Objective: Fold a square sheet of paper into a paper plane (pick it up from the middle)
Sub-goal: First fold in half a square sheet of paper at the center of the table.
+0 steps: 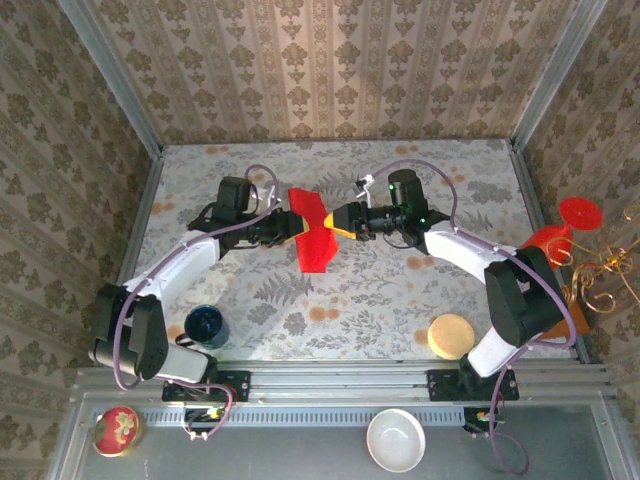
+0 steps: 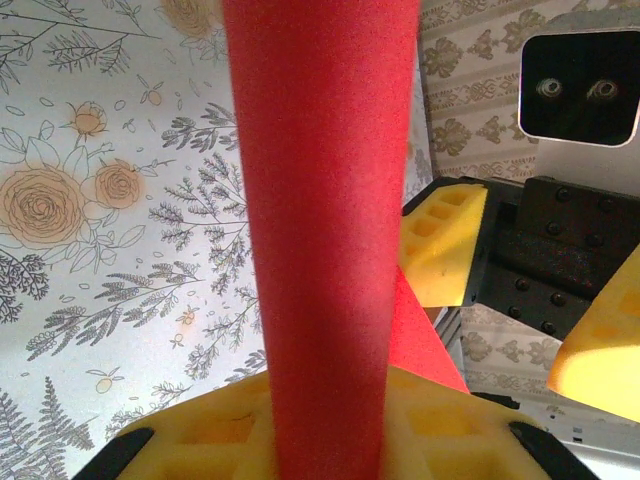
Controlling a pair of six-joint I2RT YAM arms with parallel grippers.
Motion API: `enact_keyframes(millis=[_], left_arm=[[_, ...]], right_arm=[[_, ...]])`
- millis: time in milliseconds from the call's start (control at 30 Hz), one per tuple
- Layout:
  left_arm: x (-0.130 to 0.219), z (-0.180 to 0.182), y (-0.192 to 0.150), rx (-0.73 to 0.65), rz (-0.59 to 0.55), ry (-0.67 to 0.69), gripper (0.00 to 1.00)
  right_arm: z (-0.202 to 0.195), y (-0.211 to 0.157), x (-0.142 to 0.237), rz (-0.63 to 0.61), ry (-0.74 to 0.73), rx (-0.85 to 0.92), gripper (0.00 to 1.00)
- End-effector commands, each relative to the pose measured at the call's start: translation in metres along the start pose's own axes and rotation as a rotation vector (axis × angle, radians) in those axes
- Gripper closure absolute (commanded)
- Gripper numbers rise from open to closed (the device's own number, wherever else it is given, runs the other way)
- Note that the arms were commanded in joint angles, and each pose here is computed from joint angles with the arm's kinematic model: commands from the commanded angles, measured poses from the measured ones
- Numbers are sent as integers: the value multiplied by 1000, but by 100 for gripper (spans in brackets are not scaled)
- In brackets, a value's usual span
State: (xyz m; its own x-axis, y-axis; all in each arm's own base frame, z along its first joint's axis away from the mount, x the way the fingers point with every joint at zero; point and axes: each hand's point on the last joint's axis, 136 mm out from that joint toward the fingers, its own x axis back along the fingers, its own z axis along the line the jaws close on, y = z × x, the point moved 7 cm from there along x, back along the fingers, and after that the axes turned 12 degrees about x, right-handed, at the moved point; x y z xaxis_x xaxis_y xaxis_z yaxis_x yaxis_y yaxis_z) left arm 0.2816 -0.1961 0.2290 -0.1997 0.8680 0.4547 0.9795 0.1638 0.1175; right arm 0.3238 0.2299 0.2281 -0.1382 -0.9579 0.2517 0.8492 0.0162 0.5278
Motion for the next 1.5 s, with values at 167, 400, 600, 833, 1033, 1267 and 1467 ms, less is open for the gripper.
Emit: enact_keyframes(millis=[167,400,600,833,1033,1267,1467], left_arm=[[7,-25,2,-96,28,-100,76],[4,-31,-2,-124,53,-131,76],[0,-30,-2,-117,55,-117,76],[1,-20,1,-84,29,-58,76],[0,-14,3,-59,28,-45,76],[1,-16,3,-58,31,-47,76],[1,-5,4,-17,-4,15,60]], right_arm=[[-15,5,-6,-3,-51,-53,42],[-22,8,-10,-3,-58,-57,32],[-14,14,-12,2,3,-24,36],[-9,10,1,-21,-2,-5,51],[-9,7,8,-28,-15,6,63],[-12,7,8,-13,-49,-15,83],[-13,8,12,-27,-108,-22,97]])
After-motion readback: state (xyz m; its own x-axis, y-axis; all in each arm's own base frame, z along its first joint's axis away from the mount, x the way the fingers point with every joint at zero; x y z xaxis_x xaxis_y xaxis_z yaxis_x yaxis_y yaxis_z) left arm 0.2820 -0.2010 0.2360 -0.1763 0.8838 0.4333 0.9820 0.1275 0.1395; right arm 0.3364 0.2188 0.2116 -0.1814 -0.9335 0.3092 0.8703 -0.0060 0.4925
